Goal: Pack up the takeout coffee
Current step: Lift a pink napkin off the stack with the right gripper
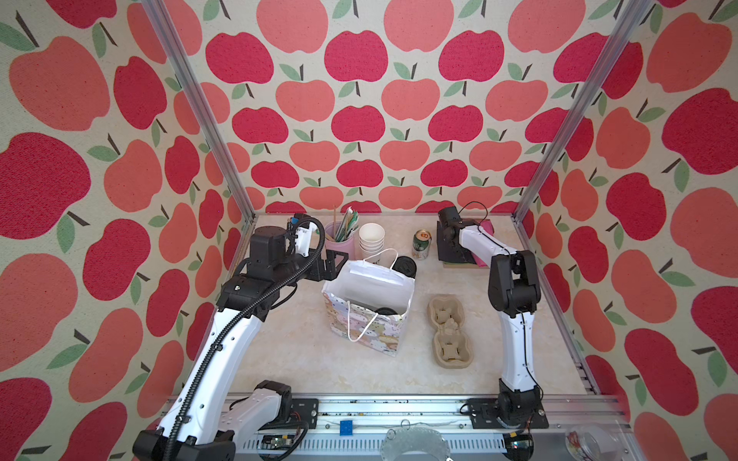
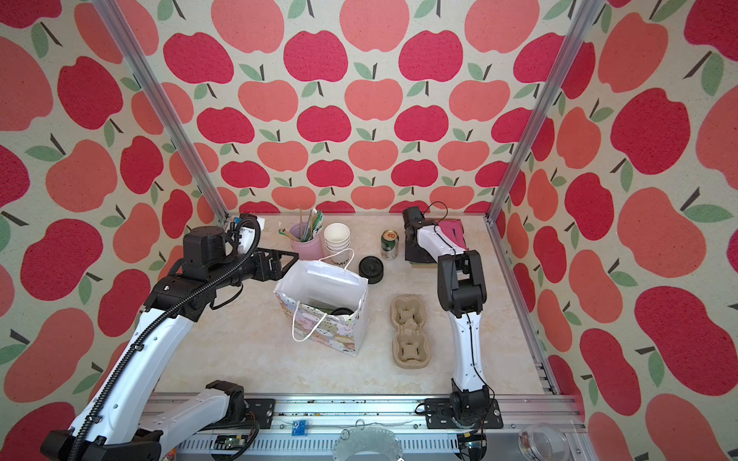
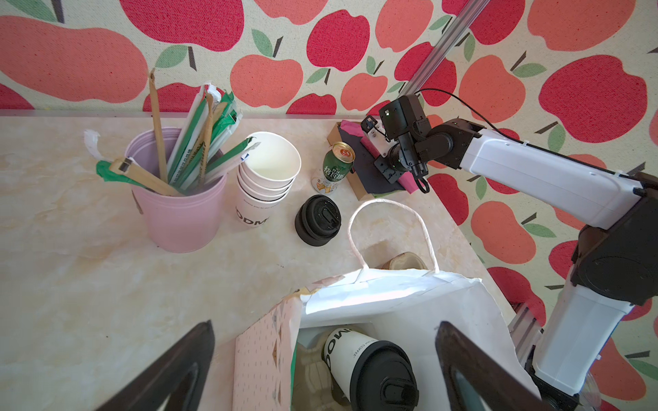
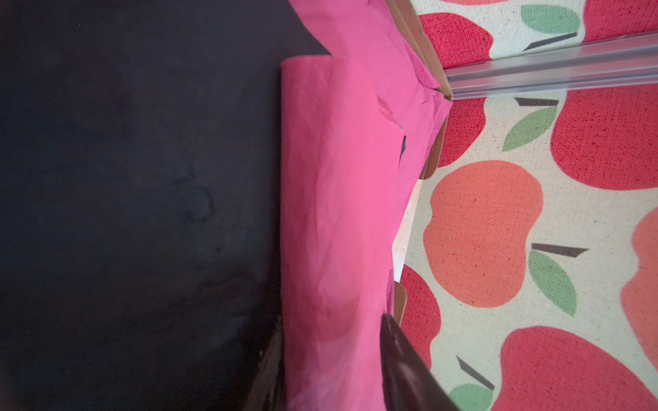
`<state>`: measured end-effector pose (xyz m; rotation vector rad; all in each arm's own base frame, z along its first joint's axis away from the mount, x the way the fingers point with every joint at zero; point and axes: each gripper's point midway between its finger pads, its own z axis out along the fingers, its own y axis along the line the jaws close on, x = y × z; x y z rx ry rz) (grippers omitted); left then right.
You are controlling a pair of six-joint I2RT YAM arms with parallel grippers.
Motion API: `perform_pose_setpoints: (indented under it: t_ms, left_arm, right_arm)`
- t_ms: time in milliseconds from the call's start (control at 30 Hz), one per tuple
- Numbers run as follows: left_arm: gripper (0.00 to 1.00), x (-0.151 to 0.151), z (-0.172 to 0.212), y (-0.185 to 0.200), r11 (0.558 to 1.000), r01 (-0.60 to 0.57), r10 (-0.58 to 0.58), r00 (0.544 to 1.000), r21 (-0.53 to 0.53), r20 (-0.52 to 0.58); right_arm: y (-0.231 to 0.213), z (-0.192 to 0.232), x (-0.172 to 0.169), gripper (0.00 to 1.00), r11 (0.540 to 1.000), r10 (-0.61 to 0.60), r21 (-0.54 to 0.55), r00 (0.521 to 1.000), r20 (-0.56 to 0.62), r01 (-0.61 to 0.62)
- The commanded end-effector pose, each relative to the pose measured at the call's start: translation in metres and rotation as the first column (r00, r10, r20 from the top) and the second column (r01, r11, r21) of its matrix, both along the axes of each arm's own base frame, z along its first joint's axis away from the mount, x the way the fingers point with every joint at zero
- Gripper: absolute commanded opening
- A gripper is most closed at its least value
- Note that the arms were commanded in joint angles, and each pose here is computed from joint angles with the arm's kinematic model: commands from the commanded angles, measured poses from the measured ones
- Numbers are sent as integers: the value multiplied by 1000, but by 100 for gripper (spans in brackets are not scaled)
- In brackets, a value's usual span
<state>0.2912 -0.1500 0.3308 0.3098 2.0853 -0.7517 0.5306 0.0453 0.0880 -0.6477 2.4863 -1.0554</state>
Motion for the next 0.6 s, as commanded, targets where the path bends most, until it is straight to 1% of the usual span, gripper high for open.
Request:
perform_pose_setpoints:
  t_ms: [0, 167, 233, 300, 433, 567]
  left_arm:
    - [99, 0, 3, 4, 1000, -9, 9, 999, 9, 32]
    - [99, -1, 3, 4, 1000, -13, 12, 1000, 8, 29]
    - [99, -2, 2, 5, 1000, -16, 16, 999, 8, 30]
    - [99, -3, 3, 6, 1000, -18, 18, 999, 7, 33]
    - [99, -4, 4, 6, 1000, -17, 17, 999, 6, 35]
    - [99, -5, 5, 5, 1000, -14, 14, 999, 4, 40]
  right_arm:
    - [-2, -5, 5, 39, 1000, -3, -28, 1000, 0, 3]
    - [-4, -3, 6, 25, 999, -3, -41, 1000, 3, 4]
    - [-4, 2, 6, 17, 999, -4, -40, 1000, 13, 5]
    - [-4, 11, 7, 12, 999, -4, -40, 999, 32, 6]
    - [-5, 41, 6, 3, 1000, -1, -24, 995, 95, 4]
    - [-6, 79, 3, 0, 1000, 4, -10, 985, 173, -2]
